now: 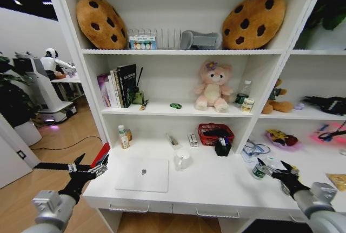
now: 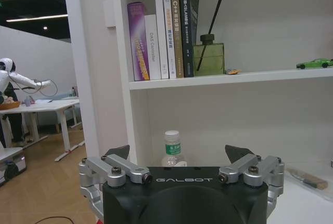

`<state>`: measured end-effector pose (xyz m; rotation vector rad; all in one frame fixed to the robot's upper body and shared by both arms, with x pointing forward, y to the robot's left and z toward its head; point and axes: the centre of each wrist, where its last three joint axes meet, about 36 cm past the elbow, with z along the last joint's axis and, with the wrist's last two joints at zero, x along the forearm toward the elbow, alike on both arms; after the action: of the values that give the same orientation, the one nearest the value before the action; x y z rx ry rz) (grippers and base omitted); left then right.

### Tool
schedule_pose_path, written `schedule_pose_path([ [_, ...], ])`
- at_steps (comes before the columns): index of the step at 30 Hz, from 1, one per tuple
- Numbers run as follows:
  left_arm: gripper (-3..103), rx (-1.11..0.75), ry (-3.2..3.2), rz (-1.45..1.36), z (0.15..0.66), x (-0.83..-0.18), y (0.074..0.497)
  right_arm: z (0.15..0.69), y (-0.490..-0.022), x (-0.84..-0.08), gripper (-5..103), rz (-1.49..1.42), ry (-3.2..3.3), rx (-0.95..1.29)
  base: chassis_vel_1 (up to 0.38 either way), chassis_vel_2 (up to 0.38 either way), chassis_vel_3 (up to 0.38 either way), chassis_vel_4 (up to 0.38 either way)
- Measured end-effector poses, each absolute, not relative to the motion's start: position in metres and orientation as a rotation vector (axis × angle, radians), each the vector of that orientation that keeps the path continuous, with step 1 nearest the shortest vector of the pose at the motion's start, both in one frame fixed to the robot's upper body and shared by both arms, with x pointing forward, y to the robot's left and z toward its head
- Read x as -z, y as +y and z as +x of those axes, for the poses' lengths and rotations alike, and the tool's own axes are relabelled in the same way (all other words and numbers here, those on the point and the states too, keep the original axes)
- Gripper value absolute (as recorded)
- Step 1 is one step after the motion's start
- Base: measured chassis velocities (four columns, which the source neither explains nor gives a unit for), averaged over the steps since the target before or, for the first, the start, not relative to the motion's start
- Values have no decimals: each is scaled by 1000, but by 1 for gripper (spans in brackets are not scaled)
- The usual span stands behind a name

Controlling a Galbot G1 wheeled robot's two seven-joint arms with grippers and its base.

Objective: Organize the objects on the table.

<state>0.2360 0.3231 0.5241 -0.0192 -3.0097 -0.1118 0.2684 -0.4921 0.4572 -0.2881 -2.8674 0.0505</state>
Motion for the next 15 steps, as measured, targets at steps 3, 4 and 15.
schedule_pose_path([
  [3, 100, 112, -3010, -19, 236, -524, 323, 278, -499, -448, 100, -303, -2864, -37, 0, 0, 0, 0],
  [4, 100, 112, -3010, -19, 236, -524, 323, 278, -499, -448, 100, -303, -2864, -37, 0, 0, 0, 0],
  [15, 100, 112, -3010, -19, 236, -524, 323, 321, -499, -422, 93, -283, -2846, 18, 0, 0, 0, 0],
])
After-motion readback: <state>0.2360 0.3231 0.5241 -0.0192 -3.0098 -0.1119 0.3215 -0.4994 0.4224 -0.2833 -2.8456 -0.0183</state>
